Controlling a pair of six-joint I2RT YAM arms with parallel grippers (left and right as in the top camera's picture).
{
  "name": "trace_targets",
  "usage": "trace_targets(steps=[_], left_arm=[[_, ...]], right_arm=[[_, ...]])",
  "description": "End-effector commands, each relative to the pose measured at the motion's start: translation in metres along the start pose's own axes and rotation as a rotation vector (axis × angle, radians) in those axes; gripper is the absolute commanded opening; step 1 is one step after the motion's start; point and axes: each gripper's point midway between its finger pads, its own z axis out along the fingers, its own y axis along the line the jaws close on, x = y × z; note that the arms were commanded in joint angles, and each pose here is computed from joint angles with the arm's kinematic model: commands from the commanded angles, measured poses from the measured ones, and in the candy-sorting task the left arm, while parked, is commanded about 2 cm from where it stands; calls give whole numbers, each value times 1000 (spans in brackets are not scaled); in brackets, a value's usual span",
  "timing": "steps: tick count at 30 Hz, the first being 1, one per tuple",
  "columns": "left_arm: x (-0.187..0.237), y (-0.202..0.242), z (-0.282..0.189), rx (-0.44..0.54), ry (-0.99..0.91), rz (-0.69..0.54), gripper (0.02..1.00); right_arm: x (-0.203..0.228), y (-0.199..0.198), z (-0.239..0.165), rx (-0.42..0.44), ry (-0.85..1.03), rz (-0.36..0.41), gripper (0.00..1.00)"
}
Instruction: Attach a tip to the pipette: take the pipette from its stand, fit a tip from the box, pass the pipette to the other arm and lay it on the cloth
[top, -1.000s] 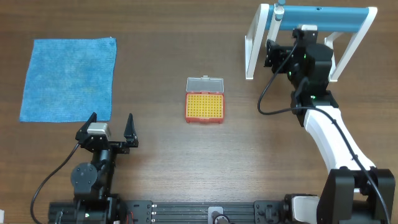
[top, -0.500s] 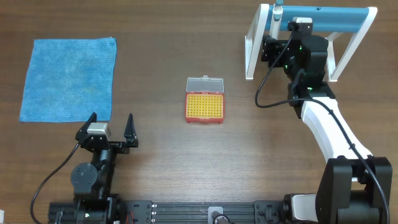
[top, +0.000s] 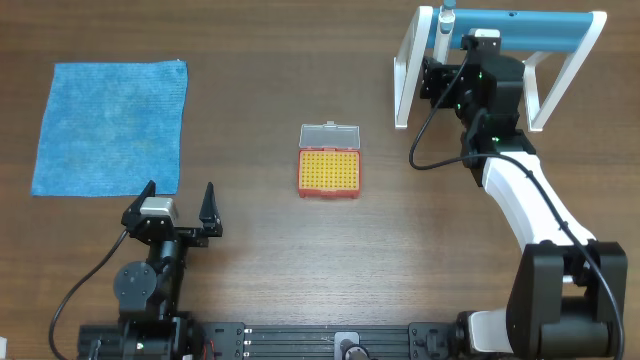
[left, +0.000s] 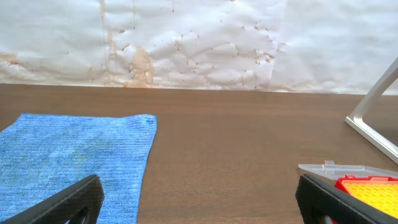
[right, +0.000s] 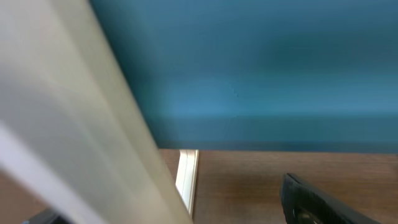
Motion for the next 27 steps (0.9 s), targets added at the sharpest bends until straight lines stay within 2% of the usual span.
trace_targets(steps=[1,5,6,7,8,10,11,19,27], left_arm=[[1,-3,0,14,0,16,996],[1,-3,0,14,0,16,996],[1,-3,0,14,0,16,996],[1,-3,0,14,0,16,996],[1,-3,0,14,0,16,996],[1,-3,0,14,0,16,996],[1,-3,0,14,0,16,996],[1,-3,0,14,0,16,996],[1,-3,0,14,0,16,996]], right_arm=[[-10,-6,11,15,-13,-17,847],[-11,-5,11,14,-14,-18,840],[-11,-5,11,14,-14,-17,695],[-11,-5,11,14,-14,-17,380],[-11,-5,11,14,-14,-18,275],[-11,-4,11,12,-14,-18,185],[-11,-4,11,11,-14,-18,102],[-17,3,7,0,-30,-25,82],[-45,19,-30,-19,-70,-38,82]])
